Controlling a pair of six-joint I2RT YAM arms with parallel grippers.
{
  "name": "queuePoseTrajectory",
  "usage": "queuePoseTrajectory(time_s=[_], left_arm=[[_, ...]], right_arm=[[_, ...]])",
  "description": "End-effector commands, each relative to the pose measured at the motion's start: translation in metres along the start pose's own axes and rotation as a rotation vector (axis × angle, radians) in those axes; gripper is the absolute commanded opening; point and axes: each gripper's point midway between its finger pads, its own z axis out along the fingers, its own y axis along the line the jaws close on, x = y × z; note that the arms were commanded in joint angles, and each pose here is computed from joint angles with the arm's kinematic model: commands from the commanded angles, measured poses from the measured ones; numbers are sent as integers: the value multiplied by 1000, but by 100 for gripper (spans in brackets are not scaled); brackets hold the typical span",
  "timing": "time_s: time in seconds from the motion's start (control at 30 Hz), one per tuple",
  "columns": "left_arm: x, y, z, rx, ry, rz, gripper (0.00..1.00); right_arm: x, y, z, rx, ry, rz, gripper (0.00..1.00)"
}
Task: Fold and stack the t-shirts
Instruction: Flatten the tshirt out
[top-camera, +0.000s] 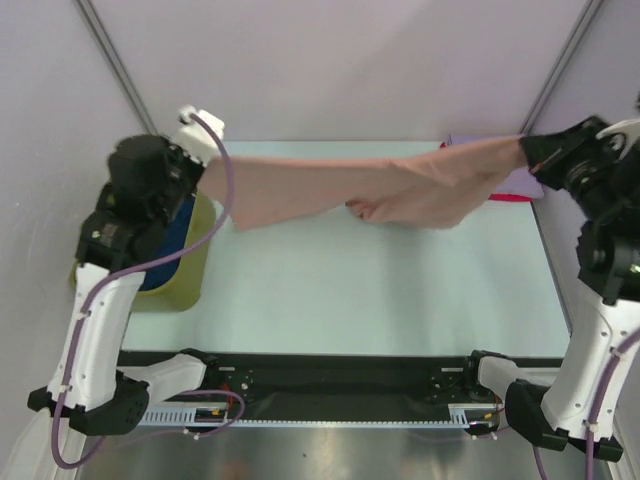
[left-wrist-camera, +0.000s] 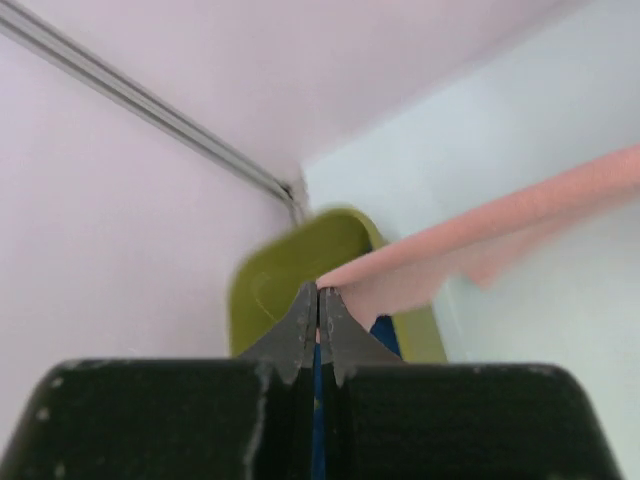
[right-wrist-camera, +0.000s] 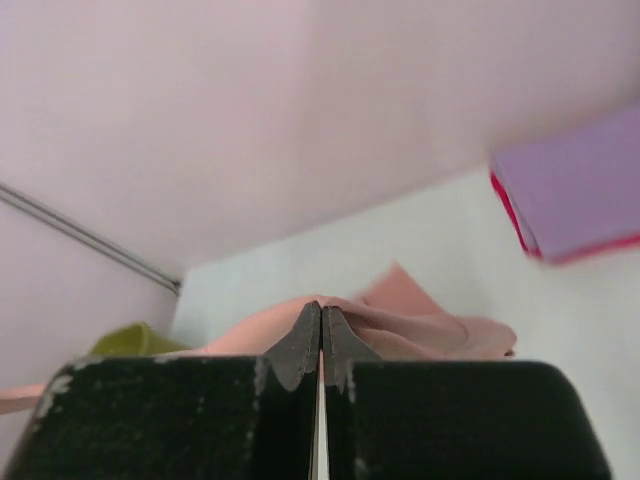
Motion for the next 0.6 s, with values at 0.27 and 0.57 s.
queuePoseTrajectory(time_s=[0.27,0.57], left_arm=[[-86,96,-28,-248,-96,17,0],[-102,108,107,-250,-68,51,0]], right_arm=[[-112,79,-32,-224,-356,-104,0],[-120,59,110,-294,-288,66,0]])
